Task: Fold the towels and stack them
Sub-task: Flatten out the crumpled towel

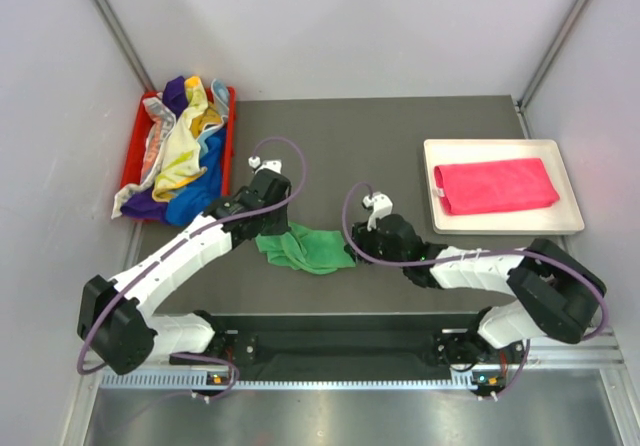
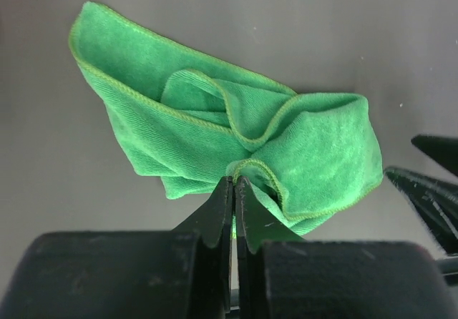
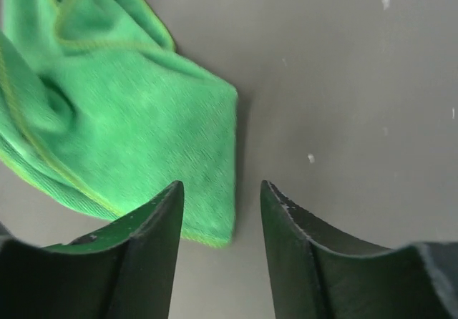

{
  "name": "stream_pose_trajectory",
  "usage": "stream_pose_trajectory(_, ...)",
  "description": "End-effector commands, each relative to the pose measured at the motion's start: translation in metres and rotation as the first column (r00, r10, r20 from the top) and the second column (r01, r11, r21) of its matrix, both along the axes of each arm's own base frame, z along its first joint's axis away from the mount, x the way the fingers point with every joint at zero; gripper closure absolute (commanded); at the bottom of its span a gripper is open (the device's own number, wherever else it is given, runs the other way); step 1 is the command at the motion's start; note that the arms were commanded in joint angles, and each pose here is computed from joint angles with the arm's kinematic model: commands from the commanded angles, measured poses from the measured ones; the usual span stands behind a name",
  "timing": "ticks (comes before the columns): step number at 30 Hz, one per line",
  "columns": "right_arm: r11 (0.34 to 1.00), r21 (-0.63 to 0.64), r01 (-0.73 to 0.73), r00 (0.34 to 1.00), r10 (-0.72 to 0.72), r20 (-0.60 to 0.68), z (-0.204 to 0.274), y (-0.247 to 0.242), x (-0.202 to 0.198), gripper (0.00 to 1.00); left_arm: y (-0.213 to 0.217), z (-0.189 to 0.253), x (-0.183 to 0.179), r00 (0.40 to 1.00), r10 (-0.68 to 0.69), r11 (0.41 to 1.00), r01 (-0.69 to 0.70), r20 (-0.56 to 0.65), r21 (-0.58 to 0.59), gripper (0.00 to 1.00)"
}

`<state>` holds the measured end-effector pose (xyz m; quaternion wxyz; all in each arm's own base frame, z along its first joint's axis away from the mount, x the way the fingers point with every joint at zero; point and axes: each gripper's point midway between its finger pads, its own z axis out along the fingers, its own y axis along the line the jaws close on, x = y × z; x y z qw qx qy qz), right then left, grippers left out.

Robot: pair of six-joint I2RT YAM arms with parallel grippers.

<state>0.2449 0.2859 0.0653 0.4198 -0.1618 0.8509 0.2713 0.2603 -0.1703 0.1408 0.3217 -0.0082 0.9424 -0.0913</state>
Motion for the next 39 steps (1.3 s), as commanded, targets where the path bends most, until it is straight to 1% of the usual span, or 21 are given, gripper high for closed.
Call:
stream_pose_trajectory(1, 0.998, 0.048, 0.046, 0.997, -0.049, 0.059, 0.002, -0.003, -0.002, 0.52, -0.001, 0.016, 0.014, 0.998, 0.017, 0.999, -0.014, 0.061, -0.05, 1.0)
stream_pose_trajectory(3, 0.996, 0.057, 0.063, 0.997, -0.065, 0.045, -0.003, -0.007, -0.008, 0.52, 0.0, 0.017, 0.016, 0.998, 0.014, 0.999, -0.011, 0.062, -0.051, 1.0)
stream_pose_trajectory(5, 0.997, 0.045, 0.058, 0.998, -0.058, 0.016, -0.016, -0.01, -0.018, 0.52, 0.001, 0.017, 0.016, 0.998, 0.014, 0.999, -0.011, 0.058, -0.052, 1.0)
stream_pose_trajectory(8, 0.999, 0.038, 0.039, 0.999, -0.04, 0.007, -0.025, -0.006, -0.027, 0.52, -0.002, 0.017, 0.017, 0.998, 0.008, 0.998, -0.005, 0.057, -0.059, 1.0)
stream_pose_trajectory(14, 0.999, 0.042, 0.027, 0.999, -0.028, 0.023, -0.02, 0.008, -0.029, 0.52, 0.0, 0.015, 0.017, 0.999, 0.01, 0.999, -0.007, 0.051, -0.054, 1.0)
stream_pose_trajectory(21, 0.998, -0.059, 0.038, 0.997, -0.034, 0.063, -0.025, 0.001, -0.035, 0.52, -0.002, 0.018, 0.017, 0.998, 0.0, 0.998, 0.004, 0.055, -0.06, 1.0)
stream_pose_trajectory(26, 0.995, -0.092, 0.044, 0.995, -0.035, 0.098, -0.024, 0.0, -0.038, 0.5, -0.001, 0.019, 0.017, 0.999, -0.003, 0.998, 0.006, 0.053, -0.056, 1.0)
stream_pose_trajectory(29, 0.994, -0.113, 0.011, 0.994, 0.002, 0.113, -0.026, 0.006, -0.041, 0.51, -0.001, 0.02, 0.017, 0.998, -0.004, 0.999, 0.007, 0.055, -0.054, 1.0)
stream_pose_trajectory(33, 0.986, -0.165, 0.036, 0.992, -0.016, 0.122, -0.03, 0.007, -0.035, 0.51, -0.001, 0.02, 0.017, 0.998, -0.003, 0.998, 0.006, 0.055, -0.055, 1.0)
stream_pose_trajectory(37, 0.983, -0.182, 0.022, 0.991, 0.003, 0.132, -0.03, 0.019, -0.031, 0.52, -0.003, 0.021, 0.017, 0.998, -0.006, 0.998, 0.009, 0.055, -0.062, 1.0)
stream_pose_trajectory(39, 0.978, -0.206, 0.029, 0.992, -0.004, 0.123, -0.036, 0.017, -0.031, 0.53, -0.003, 0.023, 0.017, 0.998, -0.007, 0.998, 0.01, 0.058, -0.062, 1.0)
